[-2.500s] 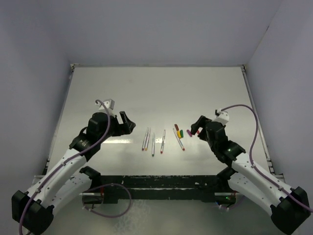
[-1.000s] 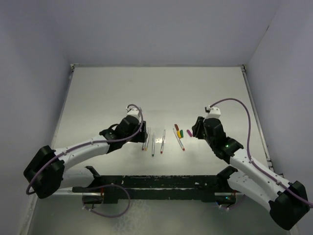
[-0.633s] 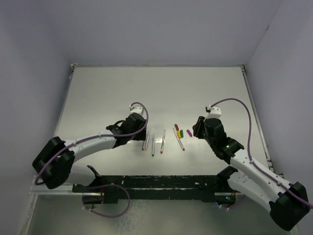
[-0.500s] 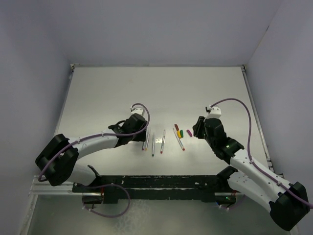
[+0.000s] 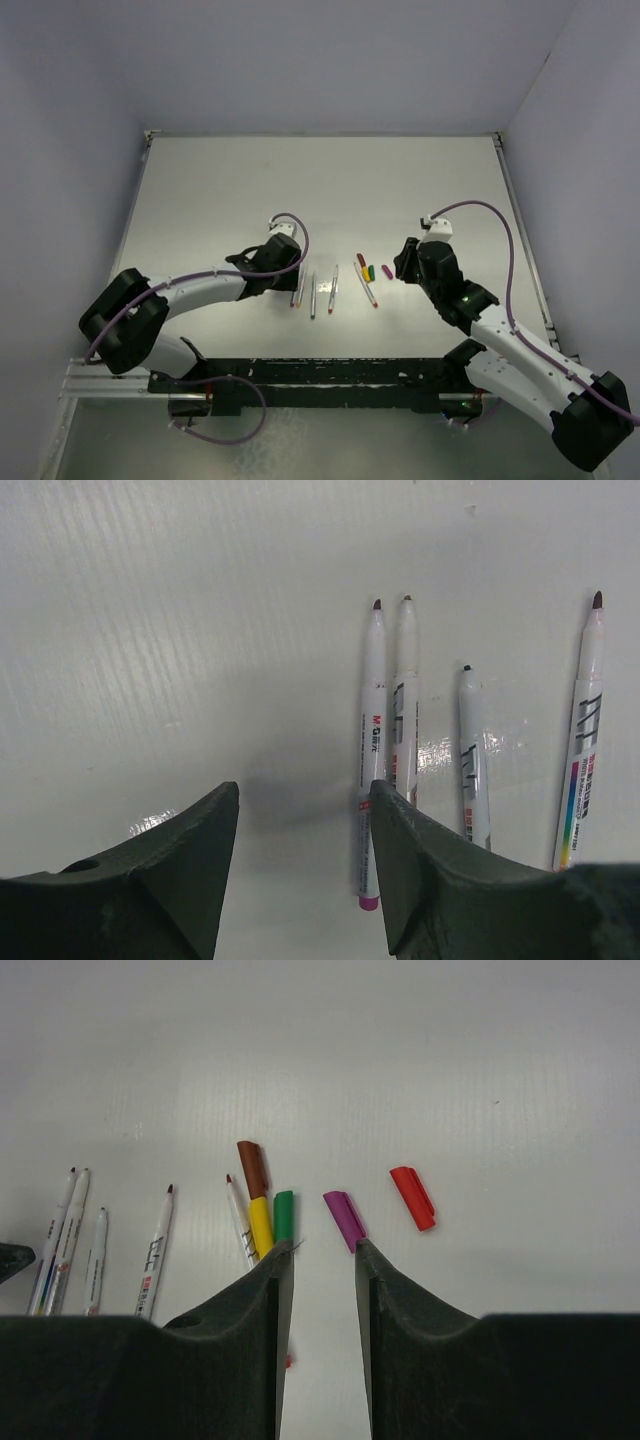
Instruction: Insert the pens into the pen caps
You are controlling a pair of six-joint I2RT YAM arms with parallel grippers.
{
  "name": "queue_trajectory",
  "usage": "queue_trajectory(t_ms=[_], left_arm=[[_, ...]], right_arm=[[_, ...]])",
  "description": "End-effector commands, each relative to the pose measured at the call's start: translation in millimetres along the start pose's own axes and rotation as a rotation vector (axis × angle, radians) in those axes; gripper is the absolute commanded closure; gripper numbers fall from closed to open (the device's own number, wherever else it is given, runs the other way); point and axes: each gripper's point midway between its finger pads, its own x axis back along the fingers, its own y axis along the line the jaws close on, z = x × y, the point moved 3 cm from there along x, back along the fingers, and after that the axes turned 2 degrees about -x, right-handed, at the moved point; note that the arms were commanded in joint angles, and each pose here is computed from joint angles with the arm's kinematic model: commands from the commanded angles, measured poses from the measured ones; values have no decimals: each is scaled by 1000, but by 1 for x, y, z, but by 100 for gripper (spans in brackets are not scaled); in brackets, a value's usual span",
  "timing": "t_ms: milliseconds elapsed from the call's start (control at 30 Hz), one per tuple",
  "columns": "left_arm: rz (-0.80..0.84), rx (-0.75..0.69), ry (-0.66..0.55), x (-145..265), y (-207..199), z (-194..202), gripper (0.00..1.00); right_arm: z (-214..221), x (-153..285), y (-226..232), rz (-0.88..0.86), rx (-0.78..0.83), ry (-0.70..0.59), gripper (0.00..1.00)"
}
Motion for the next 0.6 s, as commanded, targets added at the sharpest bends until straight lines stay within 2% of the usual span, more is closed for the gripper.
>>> queue_trajectory(t_ms=[0, 367, 567], left_arm=[[38, -9, -56, 0, -12, -19, 42], [56, -15, -37, -5, -15, -13, 43], [40, -19, -5, -9, -14, -4, 50]], right_arm=[[-18, 2, 8, -25, -30, -61, 66], [-15, 2, 8, -33, -35, -57, 66], [-14, 2, 9, -36, -39, -54, 66]])
